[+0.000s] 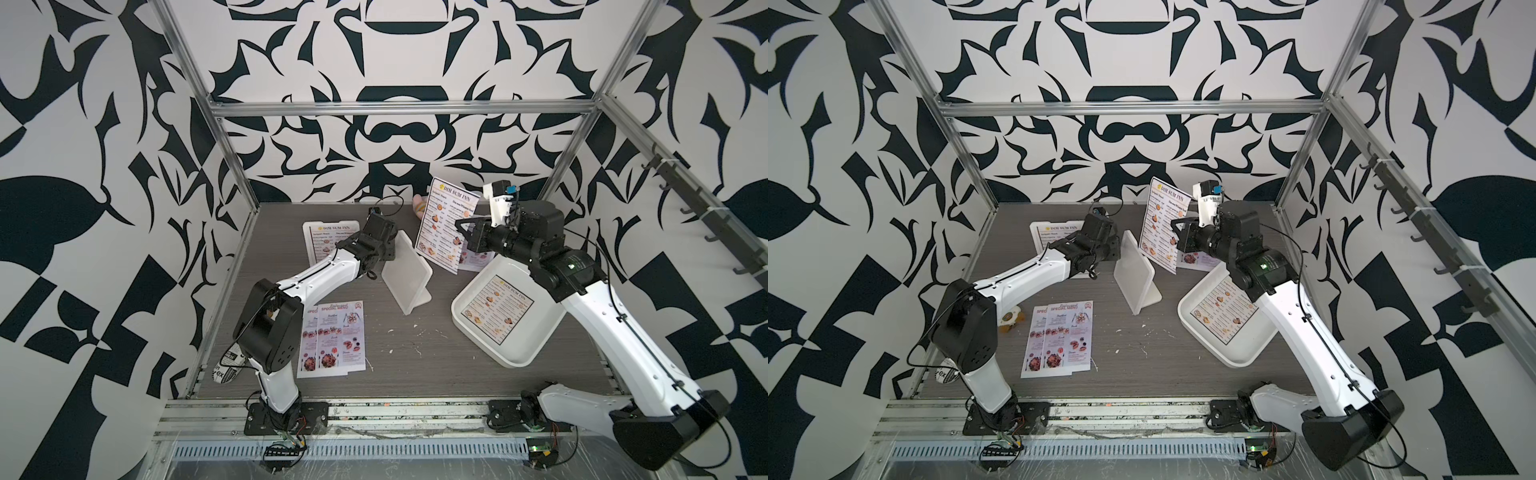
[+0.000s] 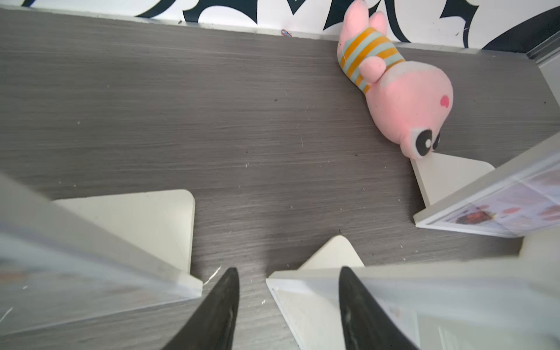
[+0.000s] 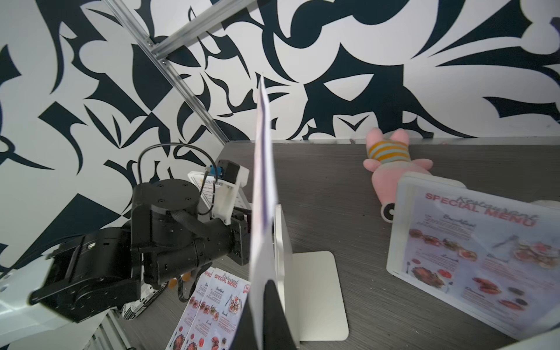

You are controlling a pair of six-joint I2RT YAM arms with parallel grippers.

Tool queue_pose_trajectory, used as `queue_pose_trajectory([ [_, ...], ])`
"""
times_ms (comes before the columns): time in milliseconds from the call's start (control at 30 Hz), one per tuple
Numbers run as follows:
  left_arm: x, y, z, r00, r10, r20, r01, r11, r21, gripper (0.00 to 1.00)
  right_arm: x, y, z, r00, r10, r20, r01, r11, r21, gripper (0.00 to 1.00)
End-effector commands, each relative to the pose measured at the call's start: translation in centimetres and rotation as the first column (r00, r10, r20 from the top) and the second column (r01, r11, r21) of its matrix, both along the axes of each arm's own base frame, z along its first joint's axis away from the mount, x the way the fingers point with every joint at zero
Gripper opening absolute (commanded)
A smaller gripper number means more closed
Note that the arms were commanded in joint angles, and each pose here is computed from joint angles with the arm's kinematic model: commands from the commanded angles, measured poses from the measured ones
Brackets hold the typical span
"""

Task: Replace the menus in the menu holders
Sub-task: Insert the menu into the menu holder.

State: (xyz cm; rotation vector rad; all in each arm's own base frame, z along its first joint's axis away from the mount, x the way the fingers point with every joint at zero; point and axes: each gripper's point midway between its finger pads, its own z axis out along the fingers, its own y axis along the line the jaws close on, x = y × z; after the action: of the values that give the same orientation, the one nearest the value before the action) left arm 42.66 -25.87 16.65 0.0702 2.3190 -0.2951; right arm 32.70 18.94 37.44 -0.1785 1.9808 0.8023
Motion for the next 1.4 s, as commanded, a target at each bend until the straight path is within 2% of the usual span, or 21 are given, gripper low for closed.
queue_pose_trajectory([
  [0, 0.3, -0.3, 1.7, 0.999, -0.018, 0.032, 0.019, 1.000, -0.022, 0.56, -0.1, -0.5, 2.5, 0.998, -0.041, 0.049, 0.040, 0.999, 0.015, 0.00],
  [433, -3.0, 2.1, 2.8, 1.000, 0.012, 0.005, -0.012, 1.000, -0.026, 0.59, -0.3, 0.1, 2.7, 1.000, -0.020, 0.017, 0.019, 0.999, 0.036, 0.00],
  [1367, -2.9, 2.3, 2.8, 1.000, 0.026, 0.013, -0.026, 1.000, -0.017, 0.59, -1.1, 1.0, 3.1, 0.999, 0.042, 0.009, -0.043, 0.996, 0.074, 0.00],
])
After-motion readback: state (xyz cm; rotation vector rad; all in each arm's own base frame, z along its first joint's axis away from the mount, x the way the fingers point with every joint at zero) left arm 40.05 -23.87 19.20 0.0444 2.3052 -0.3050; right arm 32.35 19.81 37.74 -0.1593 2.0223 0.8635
